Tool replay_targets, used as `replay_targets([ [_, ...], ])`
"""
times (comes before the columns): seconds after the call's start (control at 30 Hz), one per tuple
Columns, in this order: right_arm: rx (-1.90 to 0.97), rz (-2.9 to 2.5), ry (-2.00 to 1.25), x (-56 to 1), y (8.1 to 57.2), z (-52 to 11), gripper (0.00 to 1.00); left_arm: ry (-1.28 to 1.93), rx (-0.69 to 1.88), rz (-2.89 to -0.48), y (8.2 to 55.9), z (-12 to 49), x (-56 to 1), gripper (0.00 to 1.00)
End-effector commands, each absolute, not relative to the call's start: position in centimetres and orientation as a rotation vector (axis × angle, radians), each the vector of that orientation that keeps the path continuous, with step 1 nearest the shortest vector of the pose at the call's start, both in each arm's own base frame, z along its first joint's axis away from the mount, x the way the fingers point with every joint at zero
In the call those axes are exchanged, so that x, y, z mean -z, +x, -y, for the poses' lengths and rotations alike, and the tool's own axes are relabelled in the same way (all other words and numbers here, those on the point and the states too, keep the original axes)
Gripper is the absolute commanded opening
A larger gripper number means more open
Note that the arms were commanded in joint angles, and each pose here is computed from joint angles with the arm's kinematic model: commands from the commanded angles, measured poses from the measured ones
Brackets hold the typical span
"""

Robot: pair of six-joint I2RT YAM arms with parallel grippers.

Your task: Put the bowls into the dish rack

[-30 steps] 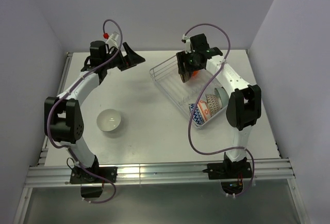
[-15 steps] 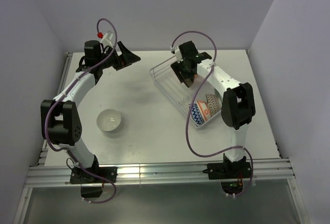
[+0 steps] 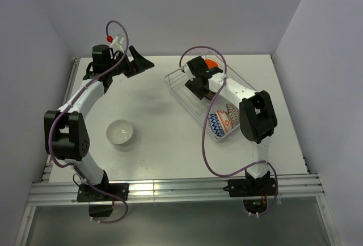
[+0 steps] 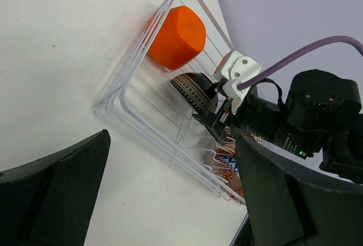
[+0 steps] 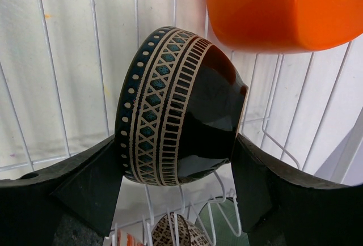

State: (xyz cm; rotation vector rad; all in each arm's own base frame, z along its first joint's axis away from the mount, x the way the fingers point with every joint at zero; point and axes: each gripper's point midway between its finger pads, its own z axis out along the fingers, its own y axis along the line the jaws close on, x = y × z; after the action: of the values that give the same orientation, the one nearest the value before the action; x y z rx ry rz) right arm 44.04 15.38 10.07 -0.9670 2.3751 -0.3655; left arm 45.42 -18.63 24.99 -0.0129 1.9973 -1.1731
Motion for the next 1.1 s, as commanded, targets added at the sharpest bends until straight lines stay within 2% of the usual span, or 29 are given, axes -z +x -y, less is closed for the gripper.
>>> replay_targets([
  [0.0,0.481,-2.272,-0.916,-12.4,46.0,-14.7,0.0,0.046,1.151,-1.933,45.0,18.4,-27.5,0.97],
  [0.33,0.499,-2.218,-0.908,-14.8,46.7,-15.1,0.0,0.043,1.163,-1.933,45.3,18.4,-27.4,0.97],
  [1.07,0.61,-2.217,-0.957,-13.1,46.3,-13.5,0.0,0.032,1.163,-1.946,45.7,17.5,-26.6,0.97],
])
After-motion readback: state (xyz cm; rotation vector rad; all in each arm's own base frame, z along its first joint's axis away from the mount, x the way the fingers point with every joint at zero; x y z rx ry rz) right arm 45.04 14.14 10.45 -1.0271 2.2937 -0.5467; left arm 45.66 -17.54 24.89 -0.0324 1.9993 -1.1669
